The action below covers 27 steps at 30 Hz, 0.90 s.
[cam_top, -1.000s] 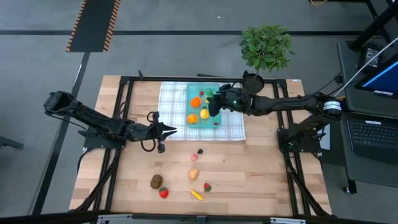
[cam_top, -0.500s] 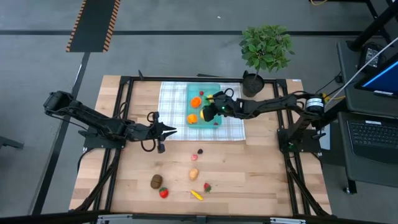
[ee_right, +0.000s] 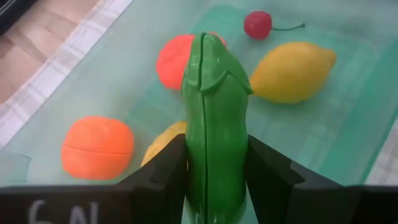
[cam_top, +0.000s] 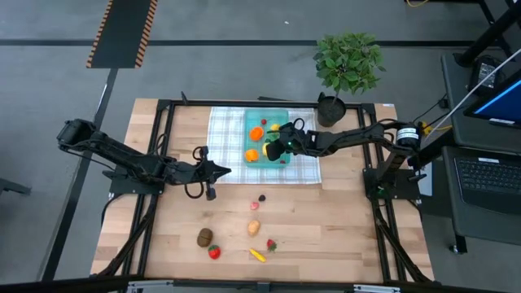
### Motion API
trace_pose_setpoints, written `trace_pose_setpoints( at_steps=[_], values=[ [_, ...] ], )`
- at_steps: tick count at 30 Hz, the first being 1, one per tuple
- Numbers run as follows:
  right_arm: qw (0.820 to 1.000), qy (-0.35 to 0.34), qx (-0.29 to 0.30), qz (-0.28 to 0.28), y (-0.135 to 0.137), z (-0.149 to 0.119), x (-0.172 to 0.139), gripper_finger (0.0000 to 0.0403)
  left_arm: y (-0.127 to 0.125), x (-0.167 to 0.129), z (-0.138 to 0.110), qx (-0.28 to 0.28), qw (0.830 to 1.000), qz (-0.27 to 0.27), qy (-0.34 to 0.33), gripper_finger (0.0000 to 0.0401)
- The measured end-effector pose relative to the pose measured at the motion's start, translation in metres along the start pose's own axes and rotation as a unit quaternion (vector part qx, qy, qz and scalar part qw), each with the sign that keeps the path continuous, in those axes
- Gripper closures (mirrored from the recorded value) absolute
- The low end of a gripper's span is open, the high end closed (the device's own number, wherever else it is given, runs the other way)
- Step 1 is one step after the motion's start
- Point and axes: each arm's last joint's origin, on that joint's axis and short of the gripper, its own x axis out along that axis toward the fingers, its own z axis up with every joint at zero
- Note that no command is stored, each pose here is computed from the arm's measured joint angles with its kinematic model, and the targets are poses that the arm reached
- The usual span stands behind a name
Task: Pick and placing Produce into tupperware
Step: Put the green peas into the green bin, then put the brown kiwi into the green bin
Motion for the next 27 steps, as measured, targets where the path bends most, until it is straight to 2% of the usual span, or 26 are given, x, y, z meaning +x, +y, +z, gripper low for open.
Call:
trace_pose_setpoints(
  at_steps=[9, 17, 21, 24, 27],
  values=[
    [1.0, 0.0, -0.005, 0.001, 0.0, 0.0, 0.0, 0.0229, 0.0, 0.0, -0.001, 0.003, 1.0, 0.001, 0.005, 0.0388],
    [1.0, -0.011, -0.023, 0.009, 0.002, 0.002, 0.0, 0.0222, 0.0, 0.0, -0.001, 0.004, 1.0, 0.001, 0.007, 0.0368],
    [0.998, -0.033, -0.021, 0.055, 0.009, 0.011, -0.006, 0.0221, 0.0, 0.0, -0.001, 0.004, 1.0, 0.001, 0.007, 0.036],
    [0.992, -0.037, -0.05, 0.108, 0.015, 0.016, -0.01, 0.022, 0.0, 0.0, -0.002, 0.005, 1.0, 0.001, 0.008, 0.0355],
    [0.988, -0.045, -0.082, 0.124, 0.017, 0.019, -0.014, 0.022, 0.0, 0.0, -0.002, 0.005, 1.0, 0.001, 0.008, 0.0351]
  ],
)
